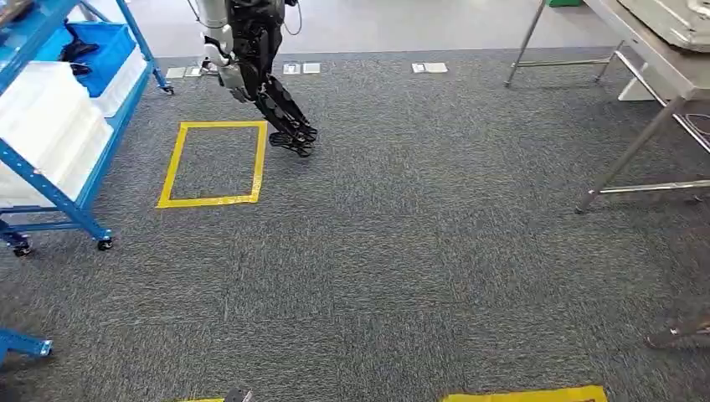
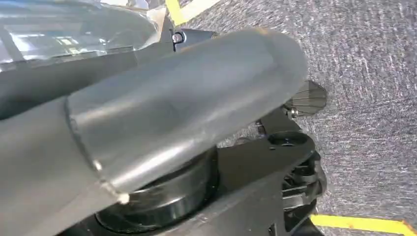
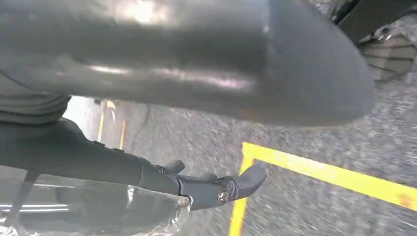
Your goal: Take the parts from the cabinet and place them on the table.
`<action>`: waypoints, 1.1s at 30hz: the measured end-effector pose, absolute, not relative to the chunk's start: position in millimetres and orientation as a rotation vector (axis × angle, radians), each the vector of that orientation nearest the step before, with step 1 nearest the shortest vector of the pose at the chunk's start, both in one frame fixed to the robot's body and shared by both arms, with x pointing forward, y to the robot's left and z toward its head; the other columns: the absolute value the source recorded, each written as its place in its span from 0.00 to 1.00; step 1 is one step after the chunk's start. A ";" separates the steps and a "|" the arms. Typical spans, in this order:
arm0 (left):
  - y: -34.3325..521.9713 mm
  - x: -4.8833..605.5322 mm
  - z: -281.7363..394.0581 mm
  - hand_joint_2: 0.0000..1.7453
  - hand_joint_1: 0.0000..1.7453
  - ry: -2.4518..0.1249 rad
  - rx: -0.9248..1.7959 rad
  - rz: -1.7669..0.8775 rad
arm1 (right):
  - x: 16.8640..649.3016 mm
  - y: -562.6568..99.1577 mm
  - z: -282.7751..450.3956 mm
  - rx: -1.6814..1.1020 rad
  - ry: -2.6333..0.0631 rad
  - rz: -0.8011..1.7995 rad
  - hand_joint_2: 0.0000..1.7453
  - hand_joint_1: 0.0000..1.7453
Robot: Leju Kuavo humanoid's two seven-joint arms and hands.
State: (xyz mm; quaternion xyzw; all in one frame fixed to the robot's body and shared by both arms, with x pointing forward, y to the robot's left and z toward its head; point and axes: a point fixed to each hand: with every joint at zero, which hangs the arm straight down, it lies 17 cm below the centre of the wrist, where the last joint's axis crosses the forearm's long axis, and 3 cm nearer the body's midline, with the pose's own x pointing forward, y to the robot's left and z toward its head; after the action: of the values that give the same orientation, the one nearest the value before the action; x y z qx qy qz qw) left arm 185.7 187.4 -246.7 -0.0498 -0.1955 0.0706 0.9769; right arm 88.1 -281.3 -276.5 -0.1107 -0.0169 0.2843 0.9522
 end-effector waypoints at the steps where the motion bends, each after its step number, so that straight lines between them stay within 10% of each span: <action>1: 187.1 185.9 -246.6 0.00 0.00 -0.395 -0.101 0.142 | 88.3 -281.7 -276.5 -0.225 -0.034 0.578 0.00 0.00; 33: 185.6 194.0 -243.7 0.00 0.00 -0.410 -0.107 0.118 | 82.4 -269.6 -277.2 -0.132 -0.035 0.562 0.00 0.00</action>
State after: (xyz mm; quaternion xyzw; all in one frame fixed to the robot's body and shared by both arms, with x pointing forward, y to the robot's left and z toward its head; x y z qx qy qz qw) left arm 194.0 185.6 -243.7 -0.0533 -0.2035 0.0588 0.9759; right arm 82.4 -269.6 -277.2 -0.0651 -0.0171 0.2771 0.9585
